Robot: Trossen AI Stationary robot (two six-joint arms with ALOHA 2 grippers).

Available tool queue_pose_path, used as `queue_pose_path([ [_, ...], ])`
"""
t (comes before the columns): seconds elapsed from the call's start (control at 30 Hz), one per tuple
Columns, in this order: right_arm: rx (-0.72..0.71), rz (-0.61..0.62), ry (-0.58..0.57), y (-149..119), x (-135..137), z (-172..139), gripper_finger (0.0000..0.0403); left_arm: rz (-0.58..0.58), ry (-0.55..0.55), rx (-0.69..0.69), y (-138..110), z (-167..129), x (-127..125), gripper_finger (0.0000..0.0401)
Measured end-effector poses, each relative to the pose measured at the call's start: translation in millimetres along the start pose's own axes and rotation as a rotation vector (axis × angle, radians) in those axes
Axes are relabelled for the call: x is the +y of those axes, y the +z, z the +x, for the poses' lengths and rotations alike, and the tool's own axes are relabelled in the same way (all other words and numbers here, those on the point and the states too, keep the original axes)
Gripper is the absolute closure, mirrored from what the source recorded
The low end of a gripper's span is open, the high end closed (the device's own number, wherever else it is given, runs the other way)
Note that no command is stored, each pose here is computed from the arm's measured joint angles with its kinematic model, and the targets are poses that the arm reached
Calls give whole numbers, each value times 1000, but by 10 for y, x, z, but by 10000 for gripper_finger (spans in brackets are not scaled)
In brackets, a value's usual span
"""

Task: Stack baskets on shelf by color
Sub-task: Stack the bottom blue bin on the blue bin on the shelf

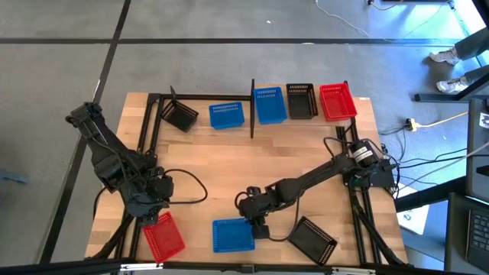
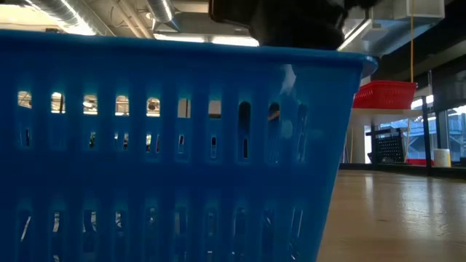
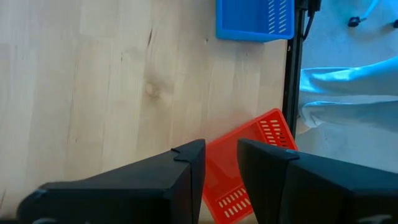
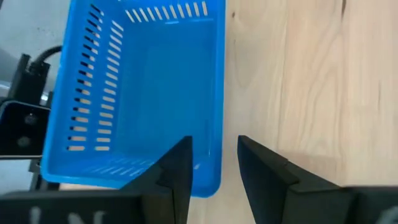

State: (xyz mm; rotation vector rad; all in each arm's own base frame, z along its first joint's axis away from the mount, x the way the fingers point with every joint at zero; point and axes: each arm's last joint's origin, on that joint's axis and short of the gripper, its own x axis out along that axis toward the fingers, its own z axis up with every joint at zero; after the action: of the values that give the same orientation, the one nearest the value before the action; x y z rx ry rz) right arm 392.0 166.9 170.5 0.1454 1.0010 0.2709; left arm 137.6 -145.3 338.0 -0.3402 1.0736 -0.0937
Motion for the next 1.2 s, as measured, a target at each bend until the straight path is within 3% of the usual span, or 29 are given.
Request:
queue_pose_path([
  [0.27,-45,-3,16,-146,-59,117,283,0,1,-1,0,0,0,316],
  [0.33,-51,0,19,-151,-61,122,300,0,1,-1,0,0,1,316],
  [0.5,-64,62,23,-122,-61,114,389,0,16,-24,7,0,4,316],
  [0.63,-88,161,-33,-113,-84,112,394,-2,15,-29,11,0,2,316],
  [0.77,-104,161,-114,33,-51,7,397,15,21,-37,14,0,4,316],
  [0.97,-81,158,-350,326,4,-330,399,203,108,-135,47,-3,23,316],
  [1.2,-139,222,-556,705,-16,-864,401,499,234,-348,165,-28,-34,316],
])
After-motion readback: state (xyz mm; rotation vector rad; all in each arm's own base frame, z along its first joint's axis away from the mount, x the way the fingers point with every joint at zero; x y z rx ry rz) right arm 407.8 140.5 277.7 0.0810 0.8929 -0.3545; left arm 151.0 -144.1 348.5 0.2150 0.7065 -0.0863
